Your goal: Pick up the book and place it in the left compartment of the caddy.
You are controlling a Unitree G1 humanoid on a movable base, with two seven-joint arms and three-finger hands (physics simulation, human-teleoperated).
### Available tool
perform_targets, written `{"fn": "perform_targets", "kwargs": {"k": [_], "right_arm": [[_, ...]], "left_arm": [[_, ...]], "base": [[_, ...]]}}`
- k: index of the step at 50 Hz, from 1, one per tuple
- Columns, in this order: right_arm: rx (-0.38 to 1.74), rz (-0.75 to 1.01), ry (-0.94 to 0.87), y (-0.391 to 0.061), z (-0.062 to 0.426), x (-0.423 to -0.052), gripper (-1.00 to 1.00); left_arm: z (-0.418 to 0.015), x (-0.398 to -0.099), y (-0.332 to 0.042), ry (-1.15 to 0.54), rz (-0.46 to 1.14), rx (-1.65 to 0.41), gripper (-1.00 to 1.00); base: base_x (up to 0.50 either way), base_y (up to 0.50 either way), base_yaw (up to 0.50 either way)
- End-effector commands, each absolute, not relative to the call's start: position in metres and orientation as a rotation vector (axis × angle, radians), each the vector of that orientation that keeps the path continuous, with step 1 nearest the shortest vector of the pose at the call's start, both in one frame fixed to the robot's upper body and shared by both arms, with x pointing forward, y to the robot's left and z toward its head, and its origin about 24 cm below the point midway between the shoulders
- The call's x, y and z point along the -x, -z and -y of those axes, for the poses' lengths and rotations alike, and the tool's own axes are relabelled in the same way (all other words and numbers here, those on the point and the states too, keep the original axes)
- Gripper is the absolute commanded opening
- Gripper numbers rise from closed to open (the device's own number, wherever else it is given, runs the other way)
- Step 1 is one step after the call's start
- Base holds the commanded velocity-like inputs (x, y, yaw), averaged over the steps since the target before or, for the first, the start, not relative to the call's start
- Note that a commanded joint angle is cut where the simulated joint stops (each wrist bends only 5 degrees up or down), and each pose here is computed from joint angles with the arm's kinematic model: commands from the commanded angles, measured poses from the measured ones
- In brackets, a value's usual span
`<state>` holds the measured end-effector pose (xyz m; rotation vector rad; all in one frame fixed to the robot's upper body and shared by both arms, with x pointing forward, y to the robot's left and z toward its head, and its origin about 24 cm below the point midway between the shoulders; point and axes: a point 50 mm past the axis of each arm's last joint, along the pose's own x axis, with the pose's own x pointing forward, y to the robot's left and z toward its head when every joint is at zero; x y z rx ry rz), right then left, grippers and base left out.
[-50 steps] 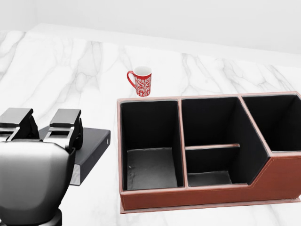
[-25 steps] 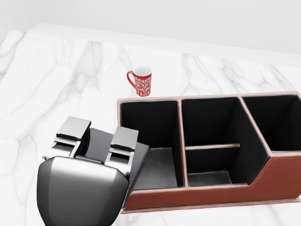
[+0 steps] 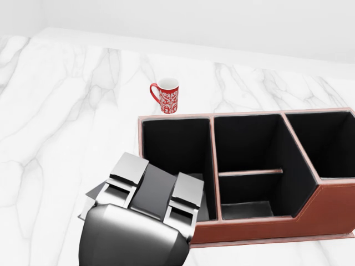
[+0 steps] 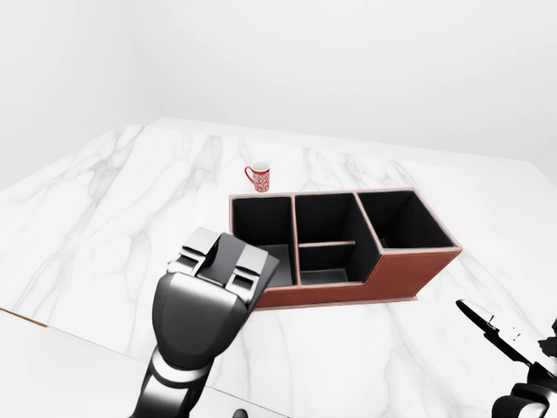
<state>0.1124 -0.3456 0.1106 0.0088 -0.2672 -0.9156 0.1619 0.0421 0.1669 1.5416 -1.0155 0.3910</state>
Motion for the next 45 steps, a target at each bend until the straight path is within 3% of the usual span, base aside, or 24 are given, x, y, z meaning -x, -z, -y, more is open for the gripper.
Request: {"fn": "perform_targets", "kwargs": {"k": [1, 34, 45], "right_arm": [[-0.007, 0.267, 0.918, -0.111, 0.346, -0.112, 1.0], [-0.014, 0.269, 0.934, -0.111, 0.346, -0.113, 1.0], [-0.013, 0.251, 0.934, -0.108, 0.346, -0.114, 1.0]], "left_arm": [[-0.04, -0.159, -0.165, -0.422, 1.048, -1.498, -1.0], [-0.045, -0.163, -0.157, -0.43, 1.014, -1.488, -1.0], [-0.033, -0.186, -0.164, -0.417, 0.969, -1.528, -1.0]], "base": [[0.0, 0.0, 0.0], [0.0, 0.0, 0.0], [0.0, 0.0, 0.0]]}}
